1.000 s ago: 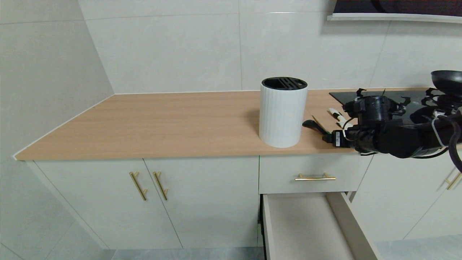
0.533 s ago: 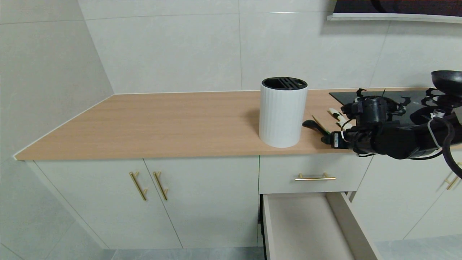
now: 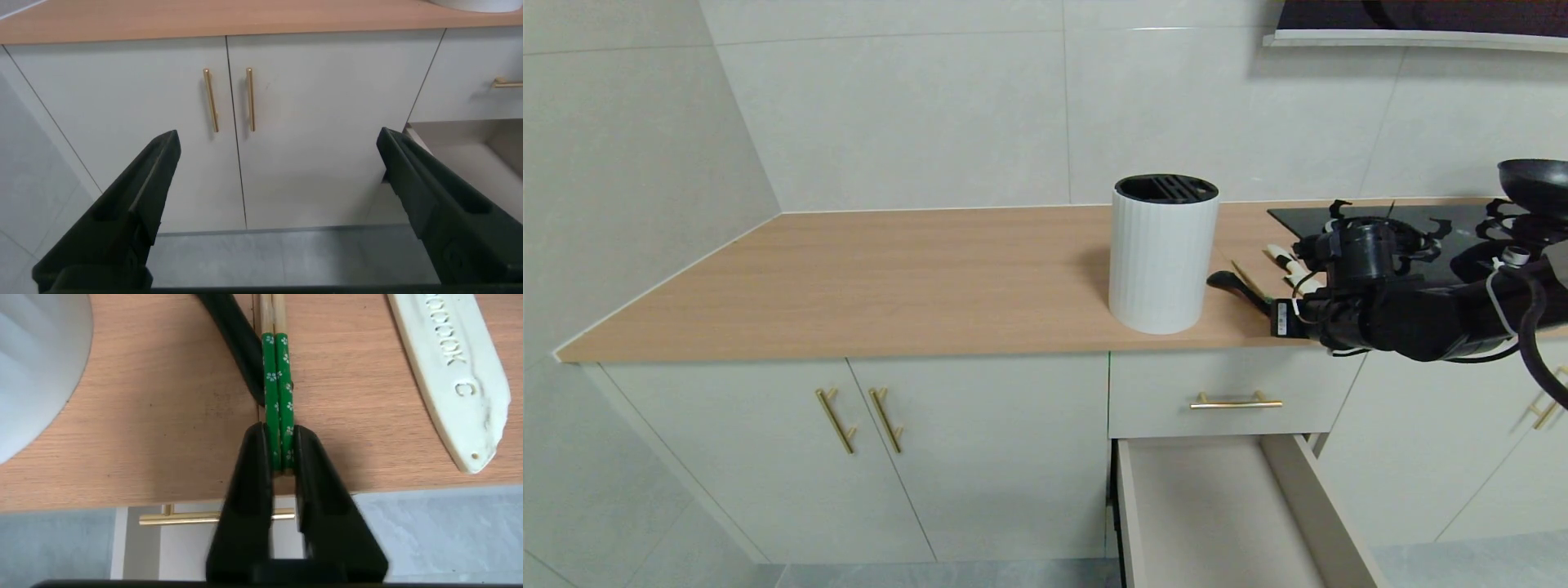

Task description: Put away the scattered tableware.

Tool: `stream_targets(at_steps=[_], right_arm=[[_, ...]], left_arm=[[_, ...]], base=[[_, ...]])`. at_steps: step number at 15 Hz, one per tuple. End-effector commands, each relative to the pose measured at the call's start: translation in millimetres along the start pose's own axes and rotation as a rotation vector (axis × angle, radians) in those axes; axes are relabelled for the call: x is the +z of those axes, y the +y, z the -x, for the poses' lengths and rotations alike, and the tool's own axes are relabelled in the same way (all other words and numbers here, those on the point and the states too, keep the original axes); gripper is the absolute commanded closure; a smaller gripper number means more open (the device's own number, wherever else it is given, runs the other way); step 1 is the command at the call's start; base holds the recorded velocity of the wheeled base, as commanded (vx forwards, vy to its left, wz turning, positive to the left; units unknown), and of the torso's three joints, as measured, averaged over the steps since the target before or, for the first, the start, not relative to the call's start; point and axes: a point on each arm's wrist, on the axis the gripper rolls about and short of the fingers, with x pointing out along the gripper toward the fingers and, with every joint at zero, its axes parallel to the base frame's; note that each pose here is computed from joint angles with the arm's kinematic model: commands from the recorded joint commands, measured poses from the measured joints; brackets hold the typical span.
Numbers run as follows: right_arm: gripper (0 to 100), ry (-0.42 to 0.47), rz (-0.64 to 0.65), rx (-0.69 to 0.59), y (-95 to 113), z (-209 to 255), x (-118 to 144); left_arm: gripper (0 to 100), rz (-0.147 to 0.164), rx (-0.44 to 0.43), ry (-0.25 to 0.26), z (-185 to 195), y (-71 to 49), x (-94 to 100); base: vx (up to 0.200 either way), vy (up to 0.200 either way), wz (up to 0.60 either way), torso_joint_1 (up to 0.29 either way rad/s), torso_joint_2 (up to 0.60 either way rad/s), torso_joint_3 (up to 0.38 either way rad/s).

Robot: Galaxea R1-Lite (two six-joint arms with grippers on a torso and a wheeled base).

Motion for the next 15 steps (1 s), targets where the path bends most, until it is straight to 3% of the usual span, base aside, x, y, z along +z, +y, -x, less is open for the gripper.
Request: stream_targets(at_steps=[1,7,12,15], right_arm=[[100,-0.001,0.001,0.0,0,0,0],[100,-0.018,-0.034,0.002,-3,20,7],[100,-0.075,-0.036,0.09,9,119,5],[100,-0.049,-0.027,0.097,-3,165,1]], left_arm=[[0,0.0,0.0,0.0,0,0.0,0.0],[0,0.0,0.0,0.0,0,0.0,0.0],[0,0.0,0.0,0.0,0,0.0,0.0],[0,0.0,0.0,0.0,0,0.0,0.0]], base=[[0.0,0.0,0.0,0.0,0.0,0.0],[0.0,0.0,0.0,0.0,0.0,0.0],[0.0,0.0,0.0,0.0,0.0,0.0],[0.0,0.0,0.0,0.0,0.0,0.0]])
